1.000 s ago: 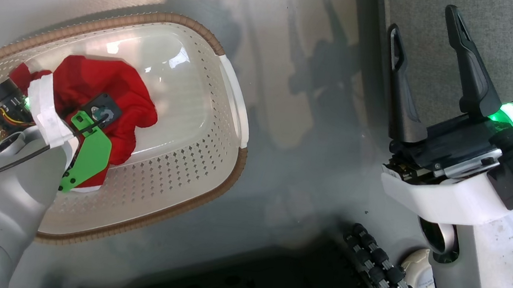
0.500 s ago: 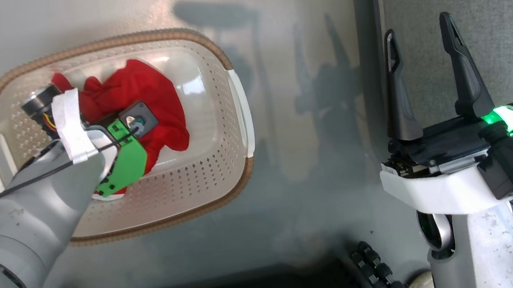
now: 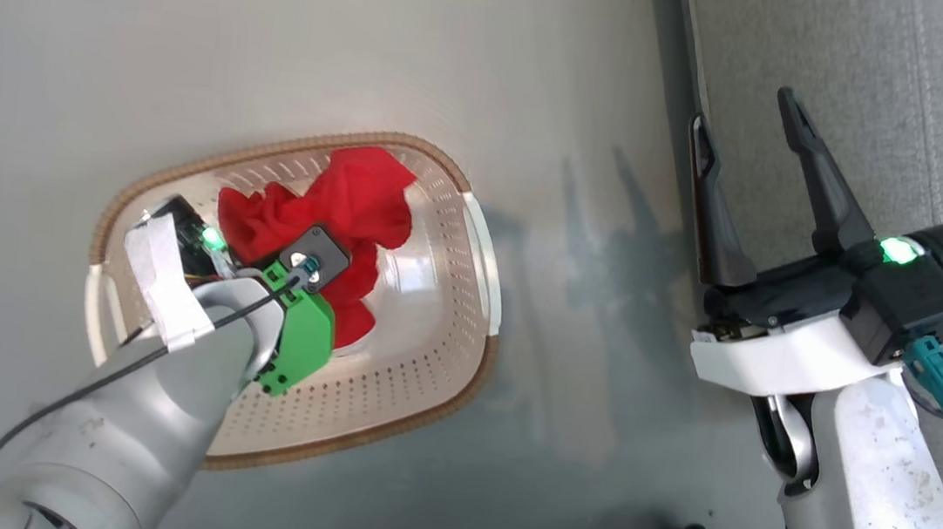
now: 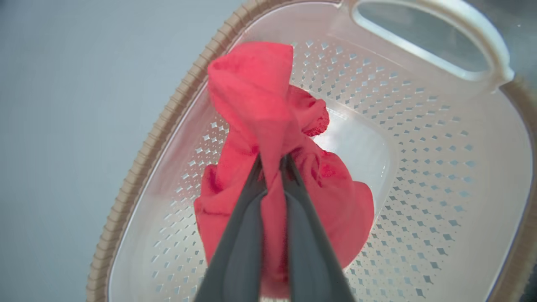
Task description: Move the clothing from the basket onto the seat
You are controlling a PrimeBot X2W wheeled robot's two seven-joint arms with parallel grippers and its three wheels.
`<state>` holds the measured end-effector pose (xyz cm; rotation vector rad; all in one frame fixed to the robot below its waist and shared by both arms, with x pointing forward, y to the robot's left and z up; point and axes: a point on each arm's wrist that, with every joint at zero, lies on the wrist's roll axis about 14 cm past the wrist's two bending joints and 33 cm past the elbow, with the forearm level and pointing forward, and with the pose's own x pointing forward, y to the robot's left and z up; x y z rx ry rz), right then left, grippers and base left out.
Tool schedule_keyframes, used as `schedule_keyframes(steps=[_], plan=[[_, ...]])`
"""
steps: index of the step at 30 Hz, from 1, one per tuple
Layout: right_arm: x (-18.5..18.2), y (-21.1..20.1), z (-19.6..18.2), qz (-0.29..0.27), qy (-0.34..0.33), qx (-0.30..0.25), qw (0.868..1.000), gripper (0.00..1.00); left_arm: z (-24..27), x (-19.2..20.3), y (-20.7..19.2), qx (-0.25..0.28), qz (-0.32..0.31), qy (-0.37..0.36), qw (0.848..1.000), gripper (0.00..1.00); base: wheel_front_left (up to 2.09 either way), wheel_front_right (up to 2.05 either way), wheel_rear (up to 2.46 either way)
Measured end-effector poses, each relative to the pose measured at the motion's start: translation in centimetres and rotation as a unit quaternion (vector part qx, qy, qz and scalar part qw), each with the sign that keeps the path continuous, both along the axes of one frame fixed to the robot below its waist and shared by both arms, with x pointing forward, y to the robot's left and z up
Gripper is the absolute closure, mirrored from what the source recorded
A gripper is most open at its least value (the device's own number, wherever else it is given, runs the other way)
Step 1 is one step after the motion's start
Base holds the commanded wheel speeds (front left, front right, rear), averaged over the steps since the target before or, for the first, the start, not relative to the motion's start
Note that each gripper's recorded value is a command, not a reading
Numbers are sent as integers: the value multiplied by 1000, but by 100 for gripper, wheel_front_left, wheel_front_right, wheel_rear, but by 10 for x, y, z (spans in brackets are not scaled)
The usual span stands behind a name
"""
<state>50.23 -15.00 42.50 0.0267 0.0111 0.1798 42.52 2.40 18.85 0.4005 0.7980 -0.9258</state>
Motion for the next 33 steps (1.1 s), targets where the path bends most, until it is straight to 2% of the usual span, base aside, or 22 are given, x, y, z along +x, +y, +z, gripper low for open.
schedule_keyframes(steps=[8, 18, 21, 33], plan=[[-17, 6, 23, 4, -9, 7, 1000, 0, 64, 9, -15, -65, 42, -52, 996, 100, 0, 0, 0], [-43, 19, 60, 17, -37, 17, 999, 0, 160, 24, -15, -143, 96, -153, 973, 100, 0, 0, 0], [-50, 22, 72, 21, -48, 20, 998, 0, 192, 28, -15, -168, 107, -190, 962, 100, 0, 0, 0], [-80, 34, 107, 37, -83, 31, 995, 0, 326, 30, -14, -265, 115, -332, 898, 100, 0, 0, 0]])
